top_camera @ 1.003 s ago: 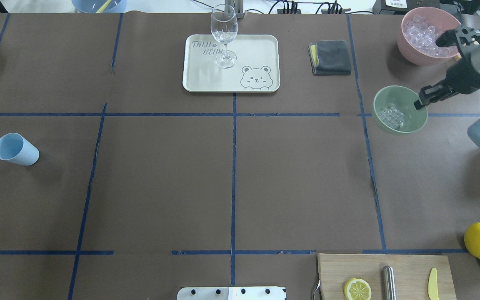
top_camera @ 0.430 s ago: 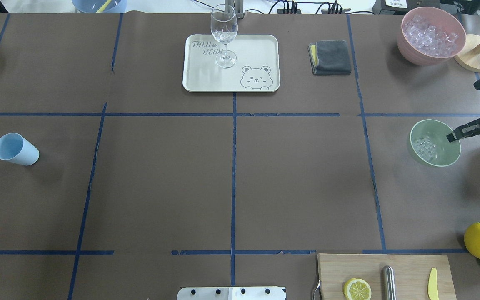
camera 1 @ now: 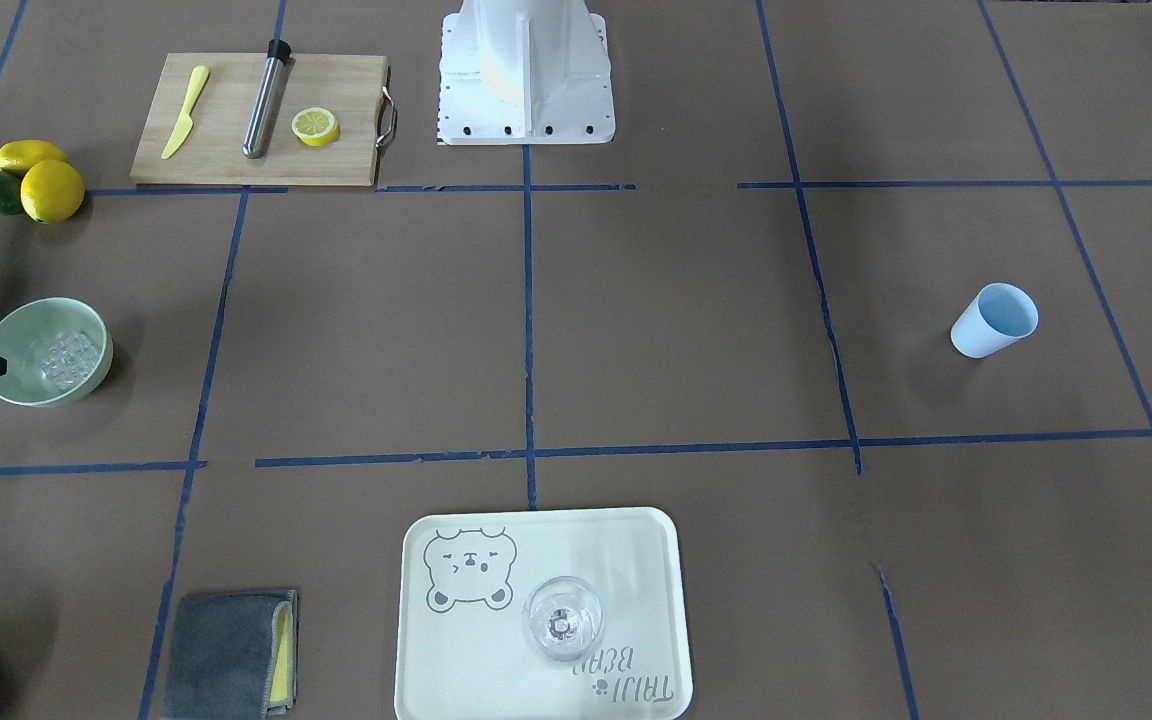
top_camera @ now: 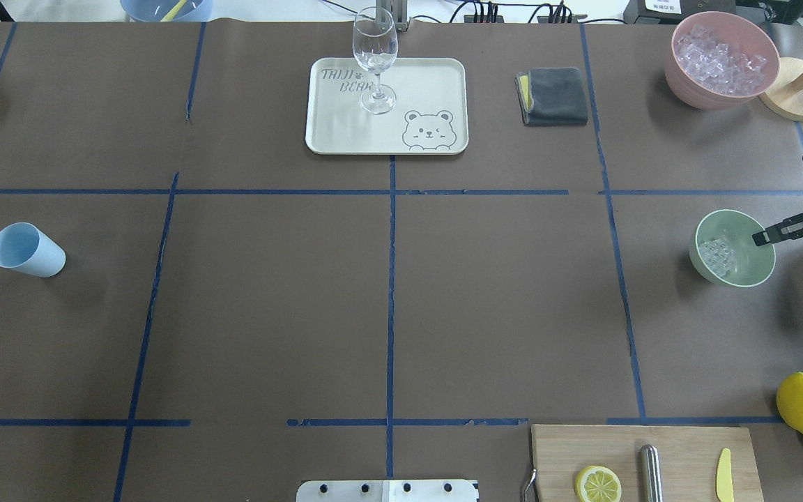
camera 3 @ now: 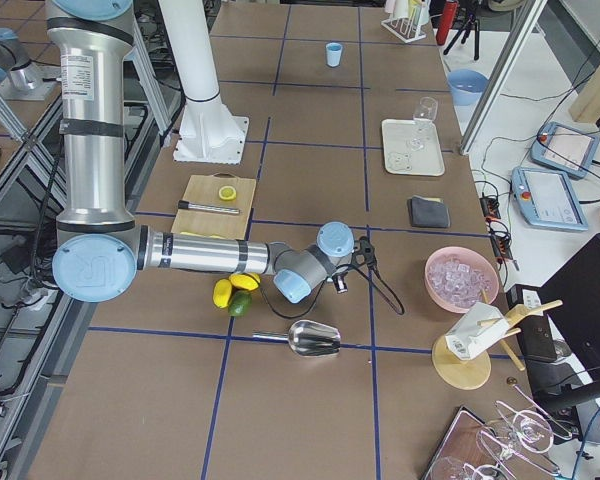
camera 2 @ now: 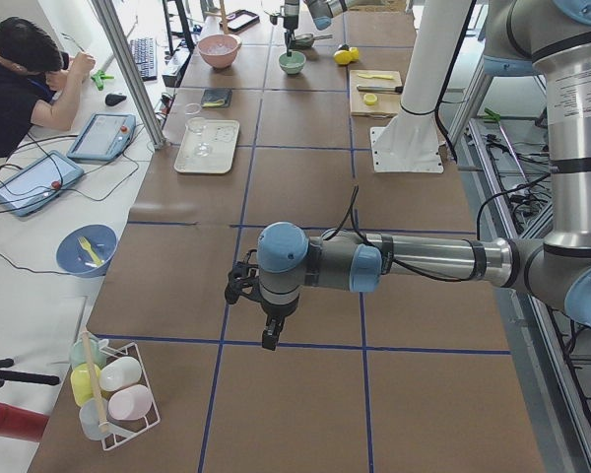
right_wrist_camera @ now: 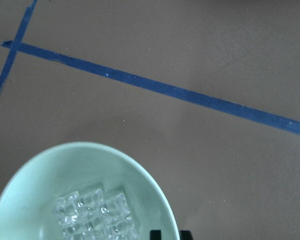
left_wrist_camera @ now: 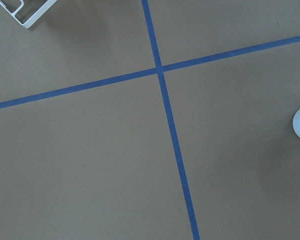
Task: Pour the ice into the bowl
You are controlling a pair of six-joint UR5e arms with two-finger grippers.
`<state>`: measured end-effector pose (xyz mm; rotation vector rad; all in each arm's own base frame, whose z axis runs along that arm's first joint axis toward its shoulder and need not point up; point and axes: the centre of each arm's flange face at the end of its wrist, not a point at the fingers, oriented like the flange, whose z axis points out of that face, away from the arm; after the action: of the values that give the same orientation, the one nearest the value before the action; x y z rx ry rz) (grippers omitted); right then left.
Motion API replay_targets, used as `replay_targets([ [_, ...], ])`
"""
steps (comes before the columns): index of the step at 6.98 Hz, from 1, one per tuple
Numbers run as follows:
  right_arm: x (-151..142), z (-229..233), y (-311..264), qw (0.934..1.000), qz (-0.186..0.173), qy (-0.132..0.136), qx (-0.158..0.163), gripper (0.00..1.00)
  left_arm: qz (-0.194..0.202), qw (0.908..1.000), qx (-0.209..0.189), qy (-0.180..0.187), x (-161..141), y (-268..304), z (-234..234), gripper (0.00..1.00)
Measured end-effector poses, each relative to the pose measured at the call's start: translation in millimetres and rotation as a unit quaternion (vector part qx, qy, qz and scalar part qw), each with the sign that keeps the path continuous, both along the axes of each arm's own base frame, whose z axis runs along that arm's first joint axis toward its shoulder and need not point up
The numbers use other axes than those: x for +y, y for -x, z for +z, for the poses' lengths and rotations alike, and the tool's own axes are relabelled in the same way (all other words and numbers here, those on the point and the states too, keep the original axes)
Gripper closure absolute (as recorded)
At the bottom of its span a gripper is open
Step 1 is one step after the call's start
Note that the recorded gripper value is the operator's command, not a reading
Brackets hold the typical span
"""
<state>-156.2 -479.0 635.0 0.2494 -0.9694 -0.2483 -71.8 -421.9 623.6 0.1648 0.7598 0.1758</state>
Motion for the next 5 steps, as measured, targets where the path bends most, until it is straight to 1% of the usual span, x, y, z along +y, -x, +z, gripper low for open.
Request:
replay_targets([
  [1, -4, -2, -6, 0.9999, 0.010, -0.001, 0.003, 0.00, 0.000, 1.0000, 0.000, -0.001, 0, 0, -1, 0.00],
  [2, -10, 1, -25, 0.9993, 0.032, 0.007, 0.016, 0.00, 0.001, 1.0000, 0.000, -0.002, -1, 0, -2, 0.00],
  [3, -20, 8, -53, 0.9977, 0.055, 0.016, 0.037, 0.00, 0.001, 1.0000, 0.000, -0.004, -2, 0, -3, 0.00],
  [4, -31, 10, -89, 0.9959, 0.064, 0.016, 0.062, 0.00, 0.002, 1.0000, -0.001, -0.005, -2, 0, -3, 0.00],
  [5, -41, 1, -126, 0.9942, 0.063, 0.020, 0.085, 0.00, 0.002, 1.0000, -0.001, -0.005, -3, 0, -3, 0.00],
])
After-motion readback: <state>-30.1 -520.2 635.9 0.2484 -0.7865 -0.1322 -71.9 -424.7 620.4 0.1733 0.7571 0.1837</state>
